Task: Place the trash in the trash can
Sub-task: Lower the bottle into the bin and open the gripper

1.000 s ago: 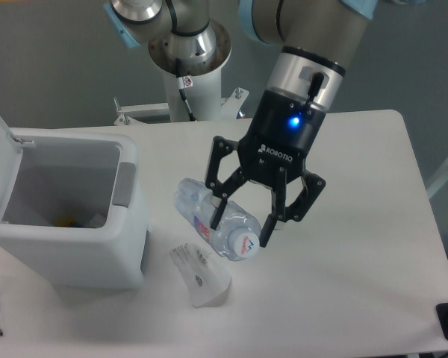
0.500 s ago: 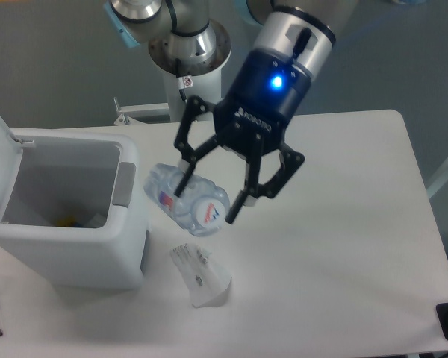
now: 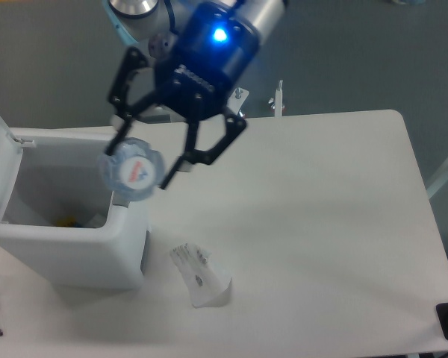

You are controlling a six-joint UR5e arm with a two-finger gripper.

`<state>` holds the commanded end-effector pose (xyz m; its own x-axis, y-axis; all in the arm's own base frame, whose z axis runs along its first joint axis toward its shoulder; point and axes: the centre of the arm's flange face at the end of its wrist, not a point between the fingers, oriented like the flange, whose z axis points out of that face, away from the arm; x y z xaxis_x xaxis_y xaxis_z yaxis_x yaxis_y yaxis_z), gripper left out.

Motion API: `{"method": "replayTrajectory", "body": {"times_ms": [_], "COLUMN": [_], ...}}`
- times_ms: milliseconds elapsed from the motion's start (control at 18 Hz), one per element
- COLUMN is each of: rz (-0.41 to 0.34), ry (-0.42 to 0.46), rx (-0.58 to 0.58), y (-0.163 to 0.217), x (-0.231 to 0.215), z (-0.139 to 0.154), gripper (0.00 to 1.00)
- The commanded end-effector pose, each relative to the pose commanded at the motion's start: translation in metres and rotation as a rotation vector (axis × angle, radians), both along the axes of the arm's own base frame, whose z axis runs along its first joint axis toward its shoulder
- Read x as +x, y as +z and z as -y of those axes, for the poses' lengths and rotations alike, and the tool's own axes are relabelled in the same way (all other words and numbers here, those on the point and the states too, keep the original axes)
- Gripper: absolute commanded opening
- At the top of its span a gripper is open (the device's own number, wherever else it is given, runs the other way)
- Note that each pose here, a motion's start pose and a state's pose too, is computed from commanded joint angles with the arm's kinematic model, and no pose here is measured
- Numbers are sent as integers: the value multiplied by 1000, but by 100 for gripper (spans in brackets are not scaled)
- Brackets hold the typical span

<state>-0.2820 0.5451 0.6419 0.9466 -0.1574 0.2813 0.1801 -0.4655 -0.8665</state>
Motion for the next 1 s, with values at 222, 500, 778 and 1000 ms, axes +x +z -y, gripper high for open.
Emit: {"method": "replayTrajectory", "body": {"times_ms": [222,500,778,1000], "rz": [-17,-54,-115,-112], "ry": [-43,-85,-117,-117], "rx": [0,-8,-59,-71], "y": [-9,-27,-58,-68], "x": [19,31,49,47], "z": [-14,-24,-38,-44], "gripper": [40,42,48,58]}}
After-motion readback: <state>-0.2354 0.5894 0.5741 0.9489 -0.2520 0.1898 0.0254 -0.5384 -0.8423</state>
